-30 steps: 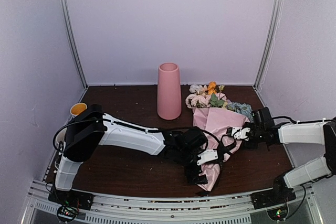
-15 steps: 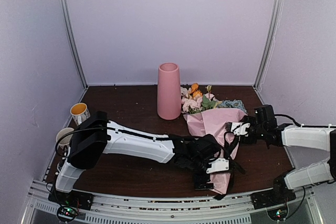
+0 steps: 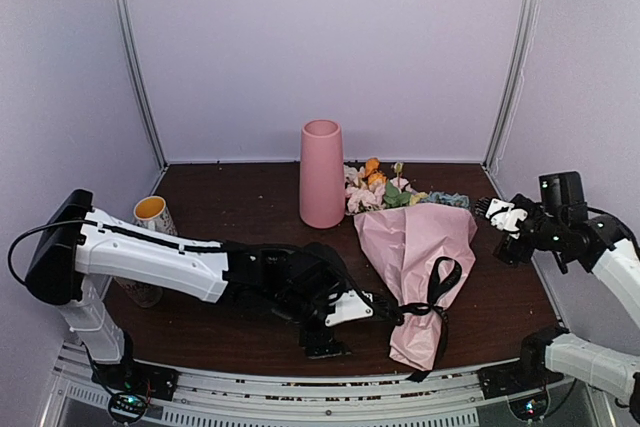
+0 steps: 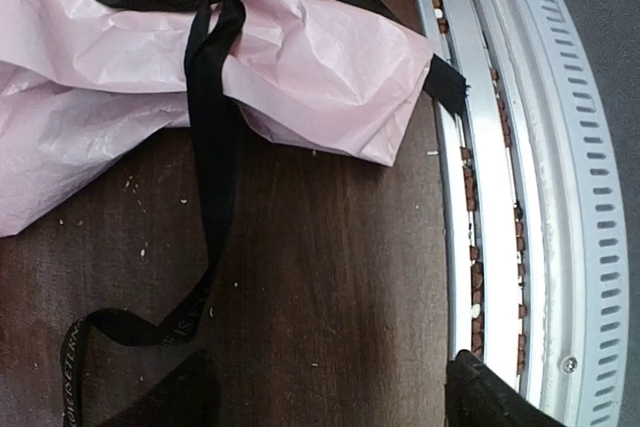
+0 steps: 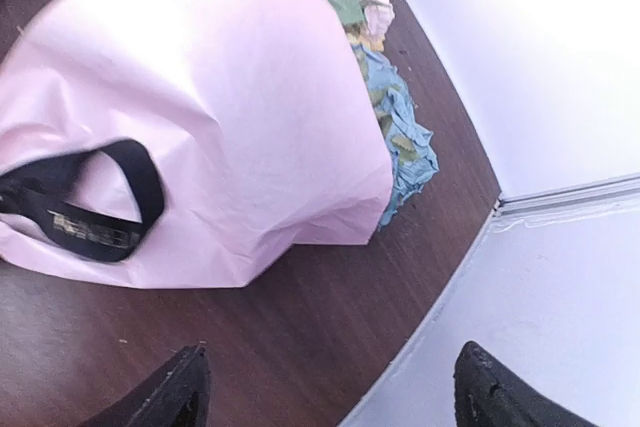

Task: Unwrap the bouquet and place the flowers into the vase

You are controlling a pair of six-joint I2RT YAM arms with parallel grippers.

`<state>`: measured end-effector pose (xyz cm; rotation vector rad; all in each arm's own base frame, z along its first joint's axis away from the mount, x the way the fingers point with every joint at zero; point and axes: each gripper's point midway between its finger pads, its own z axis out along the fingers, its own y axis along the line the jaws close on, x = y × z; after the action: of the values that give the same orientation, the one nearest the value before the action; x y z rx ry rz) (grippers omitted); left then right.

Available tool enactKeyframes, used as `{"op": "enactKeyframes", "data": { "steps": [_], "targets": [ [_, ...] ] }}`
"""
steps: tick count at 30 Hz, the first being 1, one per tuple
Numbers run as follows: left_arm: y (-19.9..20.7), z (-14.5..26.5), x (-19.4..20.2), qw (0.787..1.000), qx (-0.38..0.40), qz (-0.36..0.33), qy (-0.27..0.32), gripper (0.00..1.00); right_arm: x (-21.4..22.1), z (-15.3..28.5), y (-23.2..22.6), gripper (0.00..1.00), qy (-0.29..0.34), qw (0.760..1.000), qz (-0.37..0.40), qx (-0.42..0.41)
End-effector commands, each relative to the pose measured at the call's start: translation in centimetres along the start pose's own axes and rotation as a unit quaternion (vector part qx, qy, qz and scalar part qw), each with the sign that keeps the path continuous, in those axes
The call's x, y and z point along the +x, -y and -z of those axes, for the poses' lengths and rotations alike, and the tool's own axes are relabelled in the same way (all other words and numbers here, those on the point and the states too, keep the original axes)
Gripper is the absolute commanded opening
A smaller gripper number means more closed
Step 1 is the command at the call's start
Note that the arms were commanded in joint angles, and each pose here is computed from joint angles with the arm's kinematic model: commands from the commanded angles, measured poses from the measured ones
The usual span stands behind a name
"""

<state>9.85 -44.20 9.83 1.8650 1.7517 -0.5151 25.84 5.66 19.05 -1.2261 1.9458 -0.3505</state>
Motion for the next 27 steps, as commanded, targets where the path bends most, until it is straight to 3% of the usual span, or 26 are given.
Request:
{"op": "enactKeyframes", "data": {
  "steps": [1, 4, 6, 9, 11, 14, 16, 20, 27],
  "targets": [
    [-2.6, 0.2, -0.1, 0.996, 0.013, 0.091, 0.017, 0.76, -1.5, 4.7, -5.4, 0.77, 0.045, 0.986, -0.07, -0.145],
    [-5.9, 0.2, 0.7, 0.989, -0.044, 0.14, 0.025, 0.76, -2.5, 5.7, -8.5, 0.65, 0.067, 0.971, -0.048, -0.226],
    [-8.5, 0.3, 1.8, 0.977, -0.083, 0.197, 0.02, 0.77, -2.4, 5.7, -9.6, 0.64, 0.059, 0.967, -0.024, -0.248],
    [-11.8, 0.7, 4.0, 0.945, -0.133, 0.3, -0.012, 0.62, -1.9, 5.5, -11.1, 0.7, 0.04, 0.959, 0.01, -0.281],
    [-12.7, 0.9, 5.1, 0.922, -0.146, 0.356, -0.04, 0.62, -1.6, 5.4, -12.5, 0.78, 0.031, 0.951, 0.037, -0.304],
    [-12.4, 0.4, 5.4, 0.902, -0.14, 0.406, -0.041, 0.67, -1.6, 4.1, -14.3, 0.79, 0.018, 0.949, 0.064, -0.308],
    [-12.2, 0.1, 5.5, 0.892, -0.137, 0.429, -0.033, 0.78, -1.4, 2.8, -15.4, 0.77, 0.0, 0.952, 0.084, -0.296],
    [-11.6, -1.2, 5.0, 0.898, -0.109, 0.425, -0.025, 0.79, -1.1, 1.3, -16.7, 0.75, -0.014, 0.949, 0.094, -0.299],
    [-9.5, -2.2, 3.1, 0.942, -0.103, 0.32, 0.017, 0.75, -2.7, 0.3, -18.3, 0.68, 0.008, 0.94, 0.086, -0.331]
  ]
}}
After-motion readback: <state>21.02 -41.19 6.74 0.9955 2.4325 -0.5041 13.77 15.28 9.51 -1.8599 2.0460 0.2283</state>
